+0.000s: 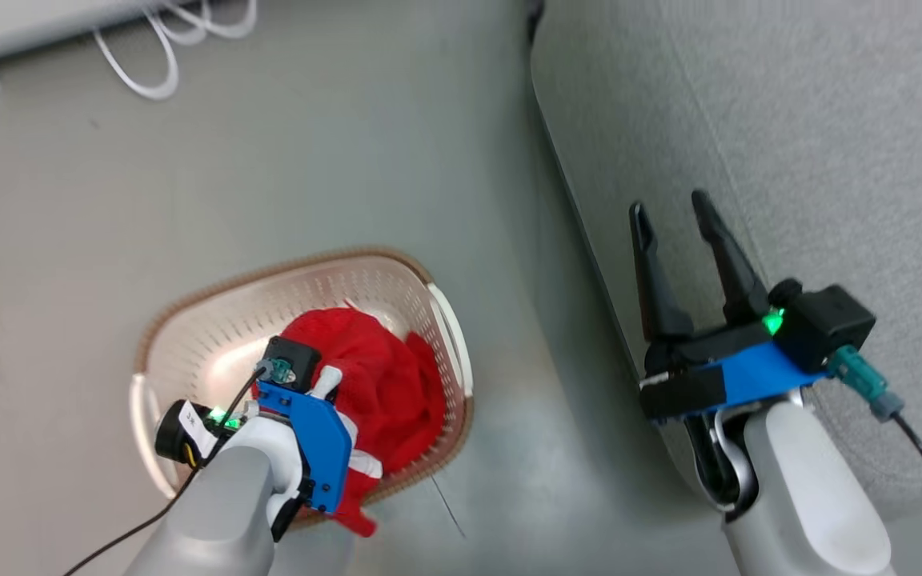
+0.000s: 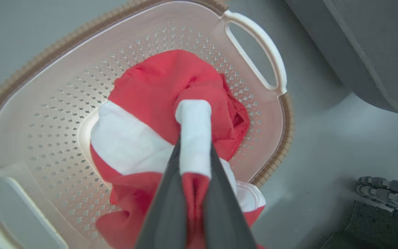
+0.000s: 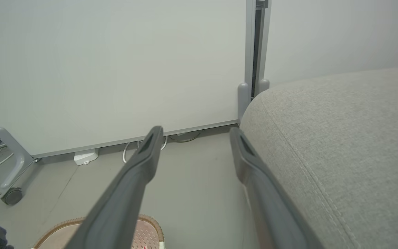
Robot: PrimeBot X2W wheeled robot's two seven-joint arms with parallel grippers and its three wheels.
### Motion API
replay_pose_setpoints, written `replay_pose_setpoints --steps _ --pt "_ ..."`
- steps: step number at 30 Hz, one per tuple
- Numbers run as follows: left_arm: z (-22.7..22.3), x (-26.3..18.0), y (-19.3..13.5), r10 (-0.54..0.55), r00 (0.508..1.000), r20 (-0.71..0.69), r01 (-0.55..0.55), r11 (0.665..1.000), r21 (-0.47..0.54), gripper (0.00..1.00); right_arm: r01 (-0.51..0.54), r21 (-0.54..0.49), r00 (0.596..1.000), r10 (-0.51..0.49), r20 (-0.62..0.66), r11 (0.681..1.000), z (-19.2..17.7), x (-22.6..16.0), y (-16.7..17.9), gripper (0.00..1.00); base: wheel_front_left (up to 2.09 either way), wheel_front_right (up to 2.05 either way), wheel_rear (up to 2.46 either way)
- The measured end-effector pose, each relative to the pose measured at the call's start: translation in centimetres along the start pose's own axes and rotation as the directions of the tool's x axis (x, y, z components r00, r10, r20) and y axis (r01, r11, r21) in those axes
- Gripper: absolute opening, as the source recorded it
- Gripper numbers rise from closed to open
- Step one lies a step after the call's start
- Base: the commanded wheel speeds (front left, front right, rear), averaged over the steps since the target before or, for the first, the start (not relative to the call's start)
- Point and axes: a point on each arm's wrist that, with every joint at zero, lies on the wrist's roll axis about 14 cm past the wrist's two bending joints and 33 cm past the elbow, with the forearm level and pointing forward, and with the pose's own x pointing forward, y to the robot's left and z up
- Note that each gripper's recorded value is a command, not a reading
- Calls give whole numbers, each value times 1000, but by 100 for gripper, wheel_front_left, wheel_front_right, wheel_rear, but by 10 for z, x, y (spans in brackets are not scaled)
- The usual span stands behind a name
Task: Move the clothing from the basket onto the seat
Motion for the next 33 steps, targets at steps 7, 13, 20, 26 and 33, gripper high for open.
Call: replay_pose_setpoints --steps 7,13,20,26,33 --pt "69 -58 -9 39 972 232 -60 995 85 0 -30 18 999 30 44 999 23 -33 18 100 0 0 0" --pt "127 -111 -33 11 903 429 -67 991 116 0 -91 23 991 88 100 996 45 -50 41 100 0 0 0" --pt "186 -172 -68 -59 792 608 -51 985 163 0 -156 11 981 153 118 988 57 -65 65 100 0 0 0" --pt "217 -214 -95 -105 720 686 -78 970 231 0 -193 -7 972 192 138 981 67 -76 79 100 0 0 0" --pt "240 -242 -114 -131 671 730 -91 962 256 0 -223 -19 964 223 146 975 73 -85 90 100 0 0 0"
